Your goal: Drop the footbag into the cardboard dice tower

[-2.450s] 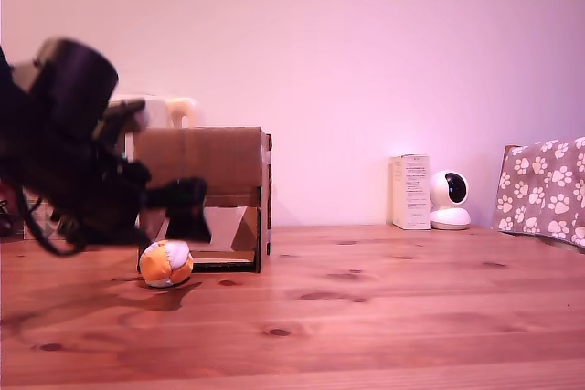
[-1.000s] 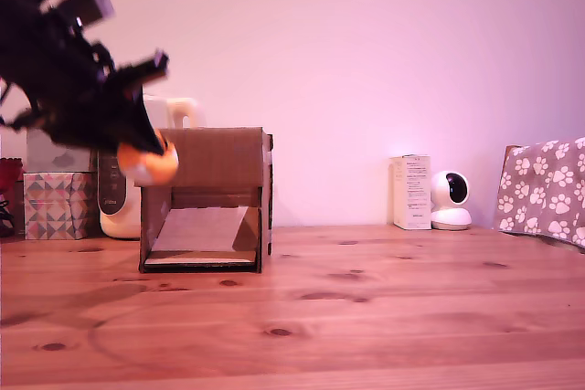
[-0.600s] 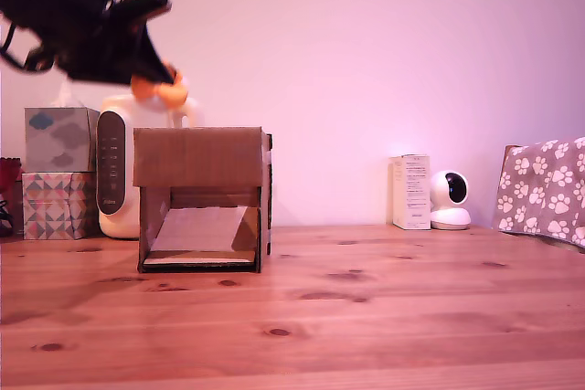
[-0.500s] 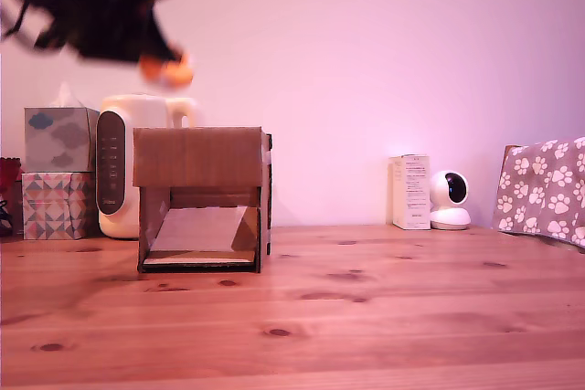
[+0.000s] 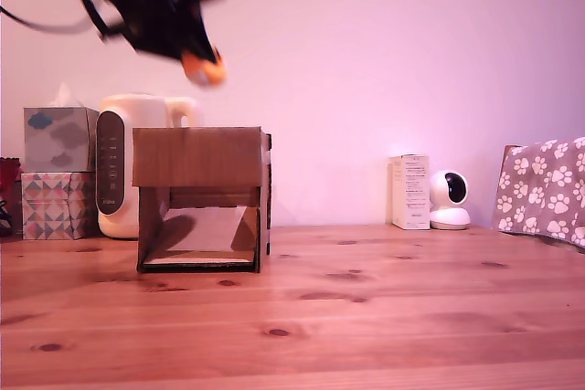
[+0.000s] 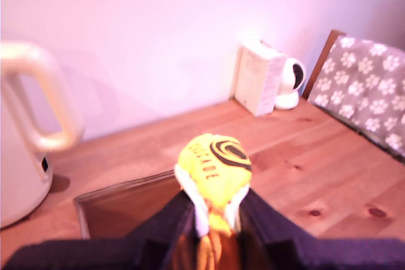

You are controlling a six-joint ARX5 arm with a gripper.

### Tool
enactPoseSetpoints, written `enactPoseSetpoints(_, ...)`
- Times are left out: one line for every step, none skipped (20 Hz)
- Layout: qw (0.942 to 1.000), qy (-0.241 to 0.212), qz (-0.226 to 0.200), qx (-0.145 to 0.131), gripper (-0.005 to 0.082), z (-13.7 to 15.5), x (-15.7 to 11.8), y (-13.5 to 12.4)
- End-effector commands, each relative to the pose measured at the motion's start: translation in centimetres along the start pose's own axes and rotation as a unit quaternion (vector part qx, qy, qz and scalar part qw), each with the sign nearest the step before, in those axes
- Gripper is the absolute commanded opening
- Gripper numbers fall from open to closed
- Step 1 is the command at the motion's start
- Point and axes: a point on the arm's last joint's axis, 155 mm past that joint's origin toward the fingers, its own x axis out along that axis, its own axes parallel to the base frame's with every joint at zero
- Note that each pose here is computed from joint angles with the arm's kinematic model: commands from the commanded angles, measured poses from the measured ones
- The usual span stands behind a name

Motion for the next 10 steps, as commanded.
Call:
enactPoseSetpoints(1.0, -0.004, 0.001, 0.008, 0.0095, 1.1, 0.8, 0.2)
enactPoseSetpoints(1.0, 0.003, 0.001, 0.007, 0.0095, 1.0, 1.5, 0.4)
enactPoseSetpoints(0.9999, 0.009, 0.003, 0.005, 0.0095, 0.8, 2.1, 0.7)
enactPoseSetpoints(0.9999, 0.014, 0.005, 0.004, 0.0095, 0.5, 2.7, 1.0)
enactPoseSetpoints(0.9998, 0.02, 0.007, 0.003, 0.0095, 0.1, 3.1, 1.2)
enactPoseSetpoints(0.9997, 0.024, 0.007, 0.005, 0.0104, -0.2, 3.4, 1.3)
enactPoseSetpoints(0.9996, 0.026, 0.008, 0.005, 0.0149, -0.4, 3.5, 1.4)
enactPoseSetpoints(0.9996, 0.026, 0.009, 0.005, 0.0222, -0.3, 3.5, 1.6)
enactPoseSetpoints(0.9996, 0.024, 0.01, 0.009, 0.0339, -0.2, 3.5, 1.6)
enactPoseSetpoints(0.9996, 0.022, 0.011, 0.017, 0.0496, 0.0, 3.4, 1.8)
